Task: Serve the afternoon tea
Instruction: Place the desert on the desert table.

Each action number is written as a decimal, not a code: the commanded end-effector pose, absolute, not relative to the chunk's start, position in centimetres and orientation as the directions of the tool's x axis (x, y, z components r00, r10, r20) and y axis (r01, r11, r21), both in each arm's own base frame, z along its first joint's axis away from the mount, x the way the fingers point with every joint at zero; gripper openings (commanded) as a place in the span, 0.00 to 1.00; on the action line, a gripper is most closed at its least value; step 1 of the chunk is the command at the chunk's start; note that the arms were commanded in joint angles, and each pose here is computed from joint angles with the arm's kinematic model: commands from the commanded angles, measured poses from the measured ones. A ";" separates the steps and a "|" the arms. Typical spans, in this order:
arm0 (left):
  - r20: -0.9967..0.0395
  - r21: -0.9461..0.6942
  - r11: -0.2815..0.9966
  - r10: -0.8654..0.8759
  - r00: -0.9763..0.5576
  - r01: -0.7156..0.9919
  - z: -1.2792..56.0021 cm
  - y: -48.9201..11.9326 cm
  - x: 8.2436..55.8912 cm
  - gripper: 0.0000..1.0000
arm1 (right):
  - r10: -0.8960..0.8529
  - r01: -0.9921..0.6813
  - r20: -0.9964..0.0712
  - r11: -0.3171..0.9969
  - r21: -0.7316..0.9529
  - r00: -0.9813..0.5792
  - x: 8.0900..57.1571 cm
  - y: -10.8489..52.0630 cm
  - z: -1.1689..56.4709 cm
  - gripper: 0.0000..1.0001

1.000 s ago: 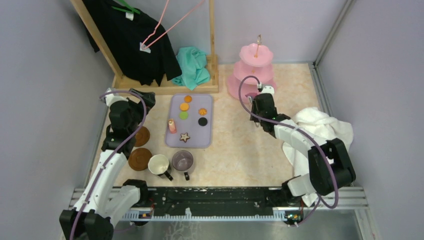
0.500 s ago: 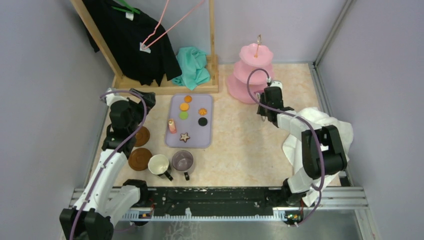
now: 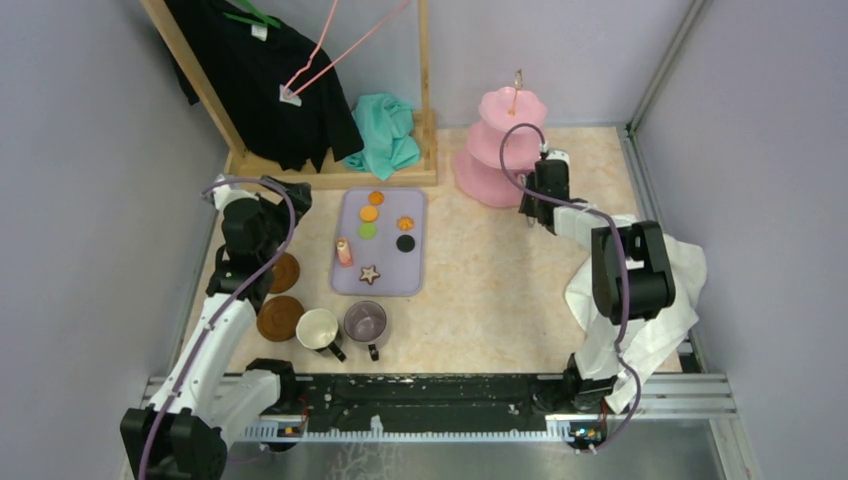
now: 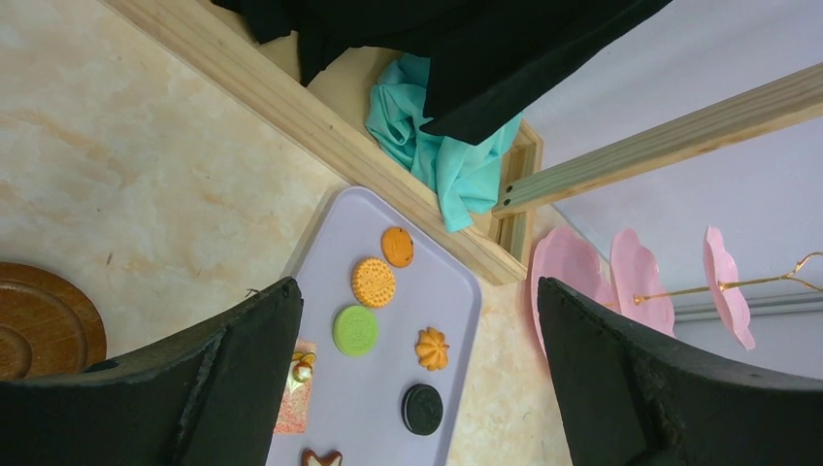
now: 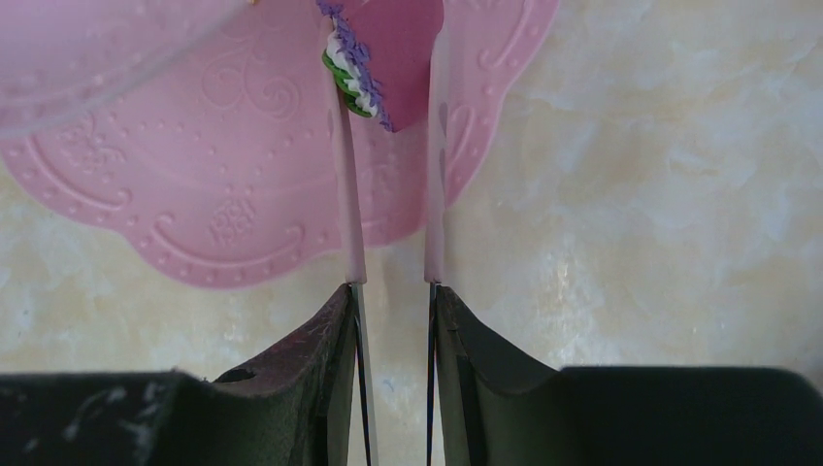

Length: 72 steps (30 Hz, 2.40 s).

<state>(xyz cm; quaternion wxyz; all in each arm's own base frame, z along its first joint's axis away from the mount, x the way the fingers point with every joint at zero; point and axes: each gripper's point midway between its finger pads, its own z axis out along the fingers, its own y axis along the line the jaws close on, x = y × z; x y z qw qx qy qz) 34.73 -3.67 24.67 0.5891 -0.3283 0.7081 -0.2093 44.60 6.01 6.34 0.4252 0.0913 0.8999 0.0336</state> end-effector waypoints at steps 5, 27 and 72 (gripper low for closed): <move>-0.684 -0.708 0.673 -0.729 -0.028 -0.215 25.5 -3.0 35.2 0.95 | 0.191 0.103 -0.863 0.982 0.161 -0.468 51.7 5.3 11.4 0.07; -0.665 -0.718 0.658 -0.745 -0.055 -0.226 23.9 -3.6 36.4 0.92 | 0.184 0.036 -0.879 0.982 0.188 -0.439 57.4 5.8 9.7 0.13; -0.648 -0.735 0.646 -0.759 -0.069 -0.208 24.0 -4.2 36.0 0.91 | 0.141 0.044 -0.822 0.989 0.140 -0.552 56.0 6.2 7.4 0.50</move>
